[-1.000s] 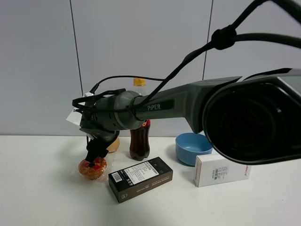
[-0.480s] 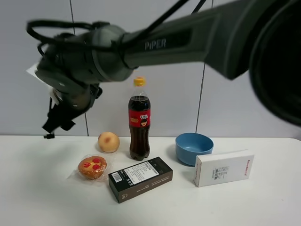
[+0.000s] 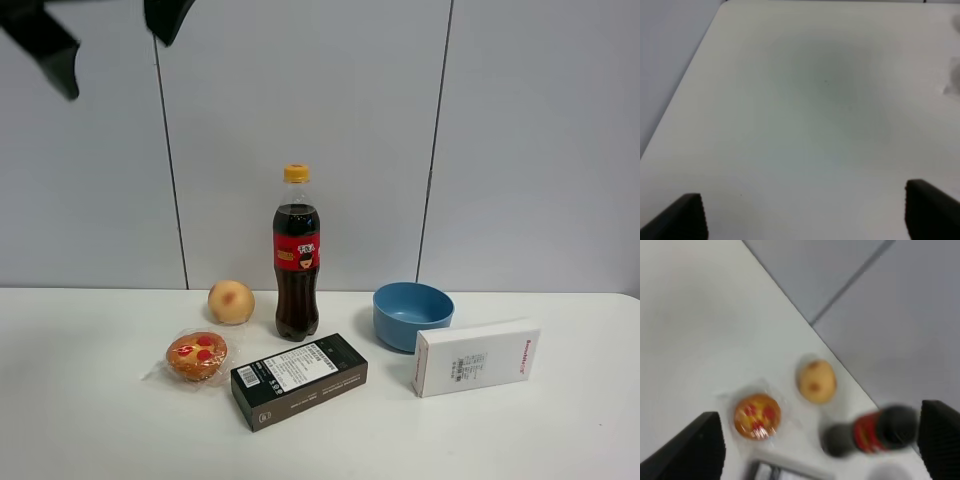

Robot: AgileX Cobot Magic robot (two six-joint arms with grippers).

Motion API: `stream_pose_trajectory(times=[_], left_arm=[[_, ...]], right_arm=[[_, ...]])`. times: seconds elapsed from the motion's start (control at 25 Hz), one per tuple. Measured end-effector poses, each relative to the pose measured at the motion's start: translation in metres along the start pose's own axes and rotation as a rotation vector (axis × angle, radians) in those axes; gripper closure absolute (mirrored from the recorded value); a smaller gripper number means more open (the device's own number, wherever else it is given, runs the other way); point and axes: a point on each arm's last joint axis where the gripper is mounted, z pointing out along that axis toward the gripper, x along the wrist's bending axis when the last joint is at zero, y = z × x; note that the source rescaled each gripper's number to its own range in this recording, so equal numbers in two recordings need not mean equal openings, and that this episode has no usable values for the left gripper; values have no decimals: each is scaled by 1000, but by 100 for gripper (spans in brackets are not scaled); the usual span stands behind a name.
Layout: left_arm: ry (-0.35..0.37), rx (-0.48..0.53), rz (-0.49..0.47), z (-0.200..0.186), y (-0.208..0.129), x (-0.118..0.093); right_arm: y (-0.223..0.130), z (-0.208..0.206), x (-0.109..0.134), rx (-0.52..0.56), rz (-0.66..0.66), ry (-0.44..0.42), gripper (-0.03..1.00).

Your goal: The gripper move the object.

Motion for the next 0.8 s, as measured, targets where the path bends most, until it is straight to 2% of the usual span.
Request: stream_pose_trajectory(times=[0.08, 0.24, 0.4, 0.6, 0.8], left_arm=[[0, 0, 0, 0, 0, 0], [0, 0, 0, 0, 0, 0], [0, 0, 0, 0, 0, 0], [0, 0, 0, 0, 0, 0], [0, 0, 0, 0, 0, 0]], right_arm=[[-1, -25, -17, 8, 32, -16, 13], [-4, -69, -46, -48, 94, -18, 13], [-26, -105, -66, -57, 180, 0, 13], [-83, -135, -81, 0, 259, -2, 13], [-159, -161, -92, 47, 377, -12, 13]])
